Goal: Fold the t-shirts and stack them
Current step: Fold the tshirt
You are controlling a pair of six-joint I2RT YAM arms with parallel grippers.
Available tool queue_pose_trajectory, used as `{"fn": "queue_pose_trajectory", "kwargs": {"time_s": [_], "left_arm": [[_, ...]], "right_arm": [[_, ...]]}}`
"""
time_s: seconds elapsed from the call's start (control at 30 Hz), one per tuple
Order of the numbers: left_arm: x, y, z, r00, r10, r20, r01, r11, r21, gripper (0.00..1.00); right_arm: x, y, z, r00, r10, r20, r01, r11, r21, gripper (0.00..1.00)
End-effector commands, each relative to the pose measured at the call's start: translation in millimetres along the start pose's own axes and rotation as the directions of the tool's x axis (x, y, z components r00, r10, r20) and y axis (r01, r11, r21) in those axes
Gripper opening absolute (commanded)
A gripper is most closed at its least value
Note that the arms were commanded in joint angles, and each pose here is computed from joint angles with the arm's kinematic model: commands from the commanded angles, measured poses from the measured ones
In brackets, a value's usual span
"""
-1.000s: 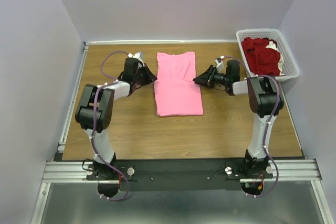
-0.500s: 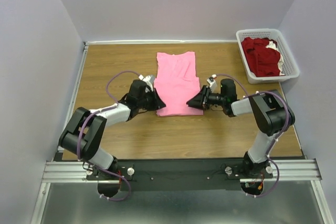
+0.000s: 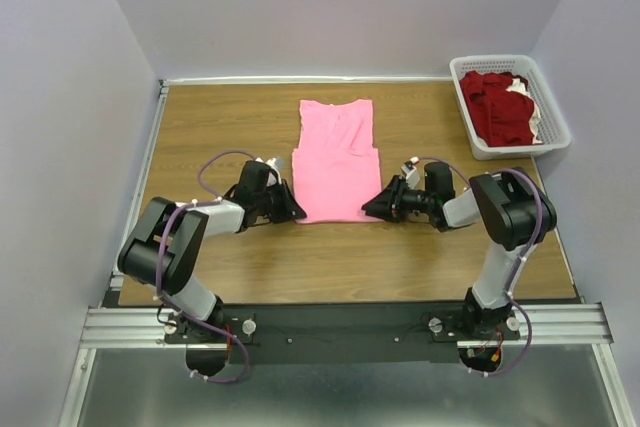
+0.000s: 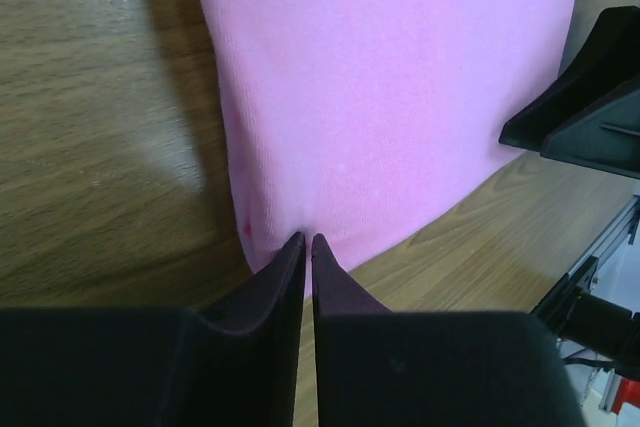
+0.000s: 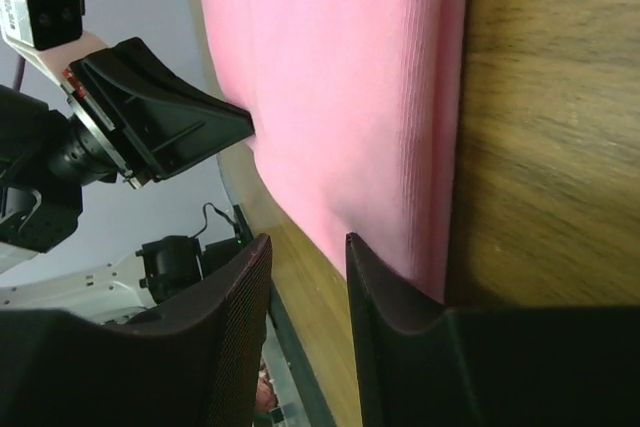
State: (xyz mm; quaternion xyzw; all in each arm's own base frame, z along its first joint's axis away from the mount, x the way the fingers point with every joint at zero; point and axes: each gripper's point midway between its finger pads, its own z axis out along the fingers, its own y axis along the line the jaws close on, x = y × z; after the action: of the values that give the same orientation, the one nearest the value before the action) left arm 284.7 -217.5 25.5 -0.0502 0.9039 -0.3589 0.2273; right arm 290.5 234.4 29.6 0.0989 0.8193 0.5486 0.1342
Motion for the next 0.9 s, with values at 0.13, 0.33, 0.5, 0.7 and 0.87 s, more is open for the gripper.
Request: {"fn": "queue_pose_trajectory", "kwargs": {"time_s": [0.13, 0.33, 0.5, 0.7, 0.87], "left_arm": [[0, 14, -26, 0.998, 0.011, 0.055, -0.006, 0.996, -0.088, 0.16], [-29, -2, -58, 0.979, 0.072, 0.192, -0.049, 0.991, -0.124, 0.28], [-53, -7, -95, 0.936, 0.143, 0.321, -0.078, 0.975, -0.207, 0.58], [-66, -18, -130, 0.887, 0.163, 0.431, -0.072, 0.973, -0.219, 0.89], [-59, -21, -141, 0.859, 0.141, 0.492, -0.069, 0.985, -0.161, 0.96]], "right_arm": [[-3, 44, 5, 0.998, -0.056, -0.001, 0.056, 0.998, -0.038, 0.45], [16, 85, 55, 0.987, -0.139, -0.074, 0.133, 0.987, -0.087, 0.45], [28, 91, 93, 0.981, -0.154, -0.12, 0.142, 0.985, -0.1, 0.45], [43, 34, 114, 0.982, -0.051, -0.181, 0.052, 0.999, -0.002, 0.45], [52, 27, 105, 0.981, -0.042, -0.187, 0.047, 0.999, 0.021, 0.46]]}}
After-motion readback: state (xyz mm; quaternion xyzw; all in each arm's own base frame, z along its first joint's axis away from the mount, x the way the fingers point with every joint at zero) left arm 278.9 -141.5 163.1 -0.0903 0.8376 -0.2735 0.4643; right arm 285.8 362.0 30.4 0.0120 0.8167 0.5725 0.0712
